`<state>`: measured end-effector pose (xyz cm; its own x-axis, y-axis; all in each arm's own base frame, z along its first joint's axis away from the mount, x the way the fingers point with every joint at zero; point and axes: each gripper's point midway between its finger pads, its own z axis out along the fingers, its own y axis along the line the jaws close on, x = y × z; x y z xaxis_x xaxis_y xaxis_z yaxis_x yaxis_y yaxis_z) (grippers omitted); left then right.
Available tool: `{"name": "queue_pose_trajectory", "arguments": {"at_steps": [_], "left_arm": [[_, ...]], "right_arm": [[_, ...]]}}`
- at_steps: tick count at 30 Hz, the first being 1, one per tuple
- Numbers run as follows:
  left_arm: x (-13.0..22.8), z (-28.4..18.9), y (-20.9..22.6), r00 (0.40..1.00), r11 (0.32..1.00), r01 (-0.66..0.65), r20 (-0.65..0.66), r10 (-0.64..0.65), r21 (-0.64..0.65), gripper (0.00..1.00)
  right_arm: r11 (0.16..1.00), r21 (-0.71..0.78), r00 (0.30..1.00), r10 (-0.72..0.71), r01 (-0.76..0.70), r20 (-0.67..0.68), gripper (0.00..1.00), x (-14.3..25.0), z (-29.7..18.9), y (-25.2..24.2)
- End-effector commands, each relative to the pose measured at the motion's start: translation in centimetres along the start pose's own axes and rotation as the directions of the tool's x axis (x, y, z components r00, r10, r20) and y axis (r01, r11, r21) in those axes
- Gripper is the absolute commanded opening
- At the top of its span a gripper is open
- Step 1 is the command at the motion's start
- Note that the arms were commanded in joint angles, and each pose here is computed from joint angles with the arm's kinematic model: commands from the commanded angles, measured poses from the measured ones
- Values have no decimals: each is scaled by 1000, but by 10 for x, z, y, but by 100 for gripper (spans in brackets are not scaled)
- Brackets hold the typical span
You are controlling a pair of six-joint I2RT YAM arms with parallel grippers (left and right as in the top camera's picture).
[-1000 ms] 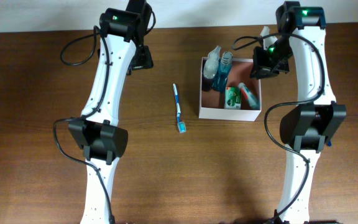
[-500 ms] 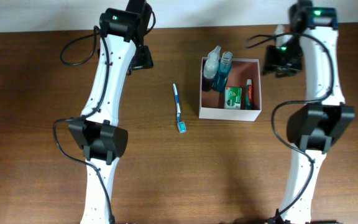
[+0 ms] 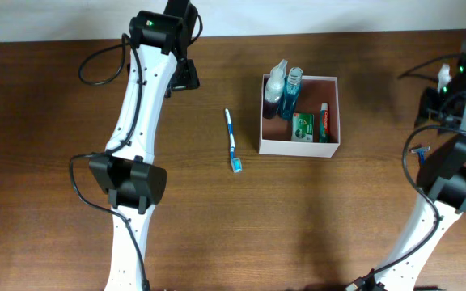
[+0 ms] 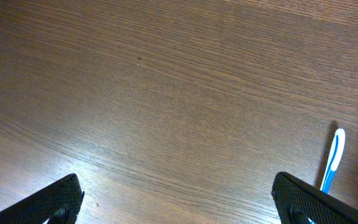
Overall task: Pack container
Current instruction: 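Move the right gripper right over the blue razor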
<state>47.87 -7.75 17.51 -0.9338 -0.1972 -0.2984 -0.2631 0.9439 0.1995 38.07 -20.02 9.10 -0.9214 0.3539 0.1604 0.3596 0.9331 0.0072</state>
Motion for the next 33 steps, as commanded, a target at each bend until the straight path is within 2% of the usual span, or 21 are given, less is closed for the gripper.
{"name": "queue_pose_trajectory", "arguments": {"at_steps": [1, 7, 13, 18, 22, 25, 33], "left_arm": [[0, 0, 2, 1000, 1000, -14, 2, 14, -11, 99], [0, 0, 2, 1000, 1000, -14, 2, 14, -11, 99], [0, 0, 2, 1000, 1000, -14, 2, 14, -11, 99], [0, 0, 2, 1000, 1000, -14, 2, 14, -11, 99], [0, 0, 2, 1000, 1000, -14, 2, 14, -11, 99], [0, 0, 2, 1000, 1000, -14, 2, 14, -11, 99], [0, 0, 2, 1000, 1000, -14, 2, 14, -11, 99]], "right_arm": [[1000, -25, 997, -20, 18, -75, 53, 22, 12, -18], [998, -53, 987, 12, -21, -162, 55, 42, 44, -43], [998, -42, 989, 42, -48, -138, 56, 39, 45, -58], [999, -26, 998, 22, -24, -65, 57, 21, 47, -60], [1000, -12, 998, 0, -1, -66, 73, 23, 39, -52], [1000, -3, 998, -11, 11, -56, 89, 33, 17, -45], [999, -36, 997, -16, 19, 81, 93, 61, -53, -28]]}}
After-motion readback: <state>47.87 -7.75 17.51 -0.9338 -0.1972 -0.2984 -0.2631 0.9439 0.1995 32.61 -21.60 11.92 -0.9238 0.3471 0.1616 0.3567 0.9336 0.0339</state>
